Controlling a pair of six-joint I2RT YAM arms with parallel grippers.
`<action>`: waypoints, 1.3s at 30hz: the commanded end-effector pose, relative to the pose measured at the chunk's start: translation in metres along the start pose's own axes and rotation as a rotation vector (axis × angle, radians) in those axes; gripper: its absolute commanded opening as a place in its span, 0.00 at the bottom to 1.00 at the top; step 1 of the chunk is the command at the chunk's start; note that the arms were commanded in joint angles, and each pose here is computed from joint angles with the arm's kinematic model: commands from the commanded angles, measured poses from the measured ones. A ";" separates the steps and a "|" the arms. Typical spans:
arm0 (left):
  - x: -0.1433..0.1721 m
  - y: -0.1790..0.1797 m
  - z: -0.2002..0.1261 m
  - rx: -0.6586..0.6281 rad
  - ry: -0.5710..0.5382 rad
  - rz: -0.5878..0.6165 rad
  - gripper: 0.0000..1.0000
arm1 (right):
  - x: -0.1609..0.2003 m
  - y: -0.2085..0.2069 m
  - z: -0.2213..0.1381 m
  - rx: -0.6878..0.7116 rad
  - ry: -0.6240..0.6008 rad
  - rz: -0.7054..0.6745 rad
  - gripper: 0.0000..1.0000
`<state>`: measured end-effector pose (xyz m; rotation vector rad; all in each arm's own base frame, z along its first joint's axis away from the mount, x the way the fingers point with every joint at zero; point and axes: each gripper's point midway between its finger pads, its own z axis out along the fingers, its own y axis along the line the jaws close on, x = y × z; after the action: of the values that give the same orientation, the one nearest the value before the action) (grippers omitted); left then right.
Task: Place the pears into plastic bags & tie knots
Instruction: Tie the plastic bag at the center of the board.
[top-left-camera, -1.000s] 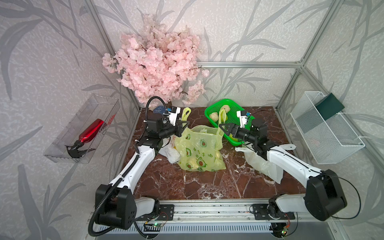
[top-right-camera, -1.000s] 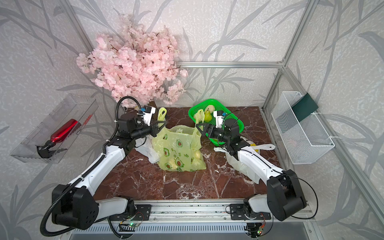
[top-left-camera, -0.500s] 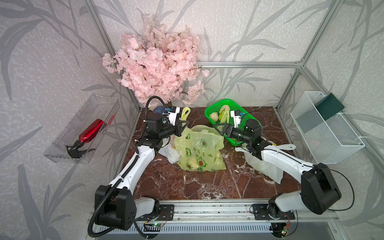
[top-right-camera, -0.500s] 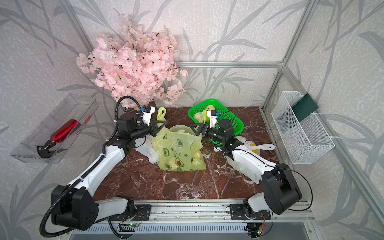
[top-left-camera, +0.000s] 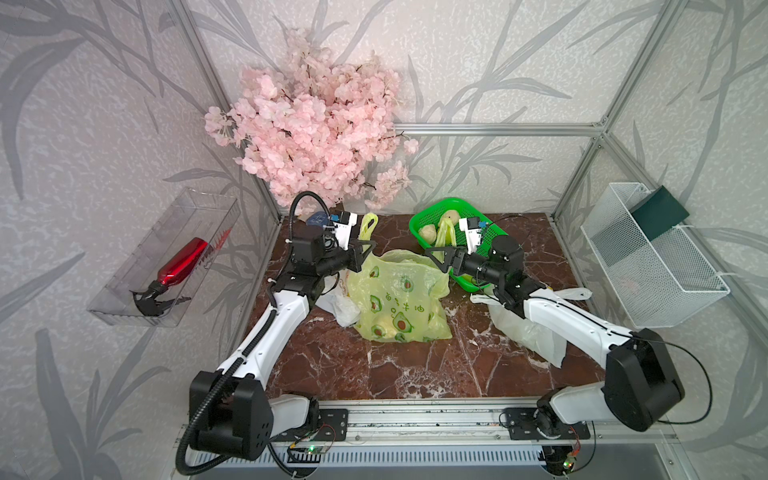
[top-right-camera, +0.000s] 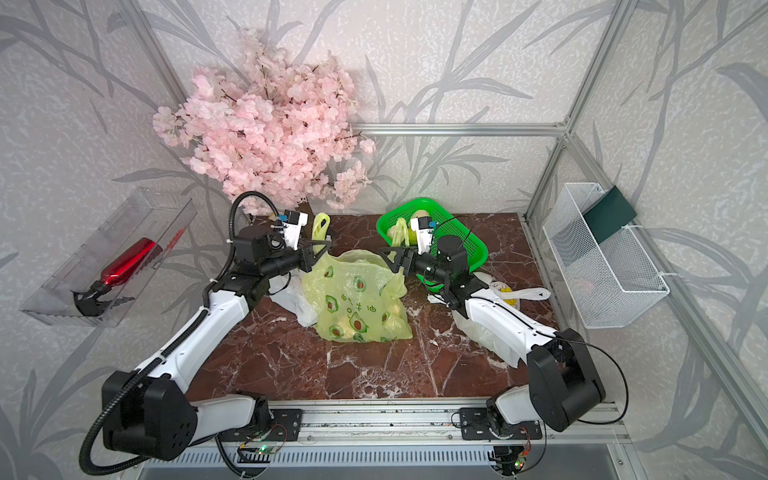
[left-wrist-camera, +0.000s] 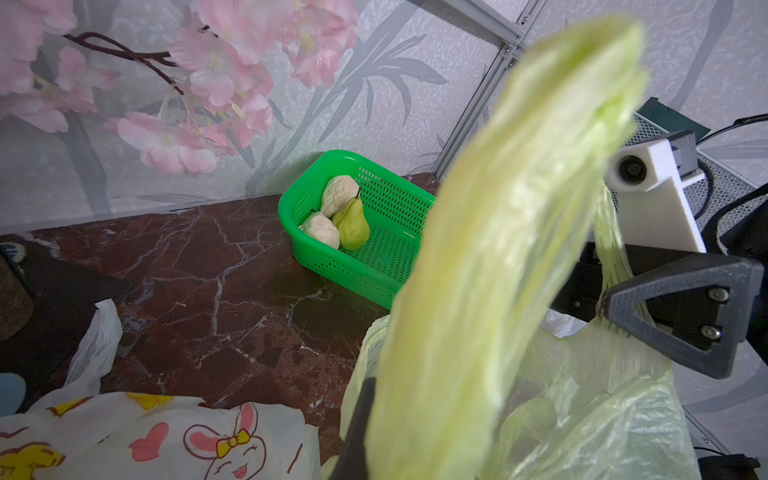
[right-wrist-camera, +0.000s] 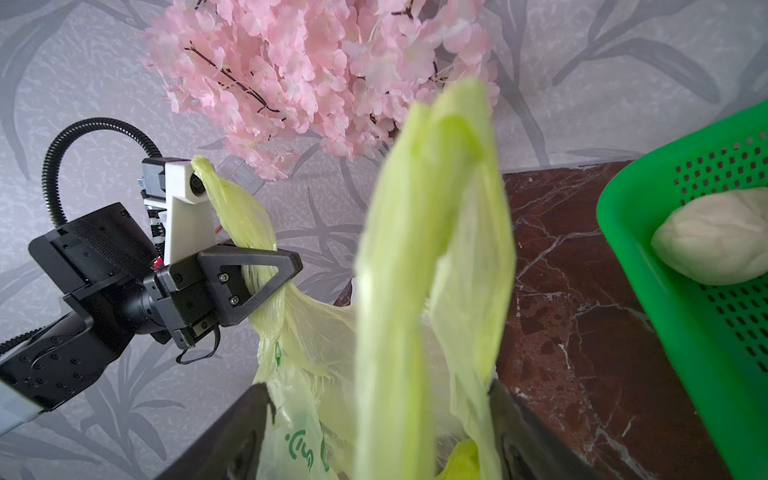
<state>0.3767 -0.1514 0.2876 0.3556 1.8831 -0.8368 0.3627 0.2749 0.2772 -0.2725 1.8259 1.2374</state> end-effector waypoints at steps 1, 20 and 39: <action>-0.024 0.003 -0.013 -0.025 -0.070 -0.019 0.00 | -0.005 -0.012 0.001 -0.033 -0.041 0.001 0.85; -0.011 0.028 -0.022 -0.100 -0.055 -0.081 0.00 | 0.002 -0.030 0.029 -0.107 -0.046 0.118 0.76; -0.014 0.022 -0.016 -0.097 0.083 -0.151 0.00 | 0.009 -0.031 0.018 0.020 0.044 -0.023 0.00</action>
<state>0.3880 -0.1181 0.2889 0.1609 1.9925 -0.8323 0.3948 0.2803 0.2327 -0.1955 1.8532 1.3240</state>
